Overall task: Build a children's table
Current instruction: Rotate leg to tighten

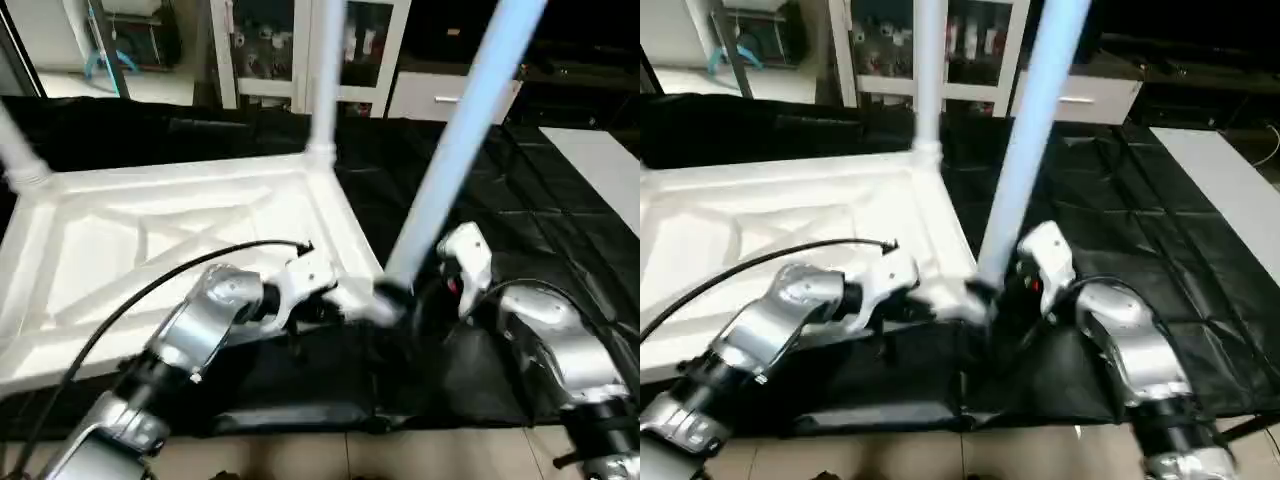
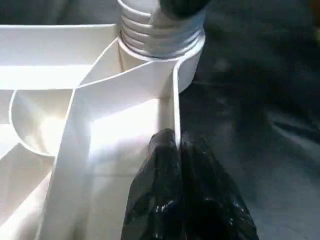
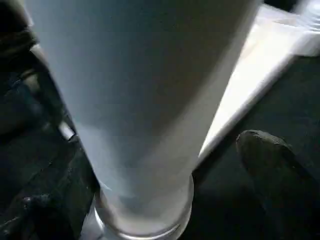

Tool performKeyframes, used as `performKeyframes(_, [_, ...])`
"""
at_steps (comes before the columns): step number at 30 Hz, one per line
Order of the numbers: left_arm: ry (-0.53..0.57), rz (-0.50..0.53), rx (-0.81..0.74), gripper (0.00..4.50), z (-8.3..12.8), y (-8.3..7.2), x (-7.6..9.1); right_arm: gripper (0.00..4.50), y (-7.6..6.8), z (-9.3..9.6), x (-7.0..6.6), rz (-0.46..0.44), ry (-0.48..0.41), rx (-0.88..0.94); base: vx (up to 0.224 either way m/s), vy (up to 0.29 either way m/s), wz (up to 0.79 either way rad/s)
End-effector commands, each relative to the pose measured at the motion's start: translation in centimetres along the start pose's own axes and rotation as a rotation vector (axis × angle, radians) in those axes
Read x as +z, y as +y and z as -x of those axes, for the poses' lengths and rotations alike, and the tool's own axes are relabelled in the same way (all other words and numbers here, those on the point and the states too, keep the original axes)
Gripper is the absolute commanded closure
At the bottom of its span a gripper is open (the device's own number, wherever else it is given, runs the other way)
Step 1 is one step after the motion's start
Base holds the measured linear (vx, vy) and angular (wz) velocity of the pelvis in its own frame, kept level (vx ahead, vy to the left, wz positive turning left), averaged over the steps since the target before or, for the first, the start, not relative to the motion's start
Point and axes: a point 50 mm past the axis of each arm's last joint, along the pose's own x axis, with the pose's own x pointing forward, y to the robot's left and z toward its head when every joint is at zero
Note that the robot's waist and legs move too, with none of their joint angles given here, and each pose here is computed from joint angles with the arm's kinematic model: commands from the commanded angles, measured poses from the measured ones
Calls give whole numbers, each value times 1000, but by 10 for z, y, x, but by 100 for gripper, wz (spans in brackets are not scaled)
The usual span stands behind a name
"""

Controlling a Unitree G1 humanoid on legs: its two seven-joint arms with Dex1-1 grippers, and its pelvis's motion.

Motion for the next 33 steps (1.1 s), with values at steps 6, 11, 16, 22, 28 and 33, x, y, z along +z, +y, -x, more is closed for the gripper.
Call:
performKeyframes(6, [-2,-10,-124,450,0,-15,-2,5,-2,12,-9,-13,87,142,0,0,0])
performKeyframes(11, [4,-5,-139,450,1,-16,-3,5,1,3,-14,-5,95,186,0,0,0])
performKeyframes(16, [14,-9,-155,450,3,-17,-3,48,1,-6,-21,33,129,239,0,0,0])
performKeyframes(22, [18,-12,-158,450,3,-17,-3,92,0,-11,-22,48,127,250,0,0,0])
performKeyframes(28, [21,-7,-162,450,3,-18,-4,132,-1,-12,-21,59,106,257,0,0,0])
performKeyframes(33, [26,-5,-168,450,3,-19,-6,166,0,-10,-24,51,90,269,0,0,0])
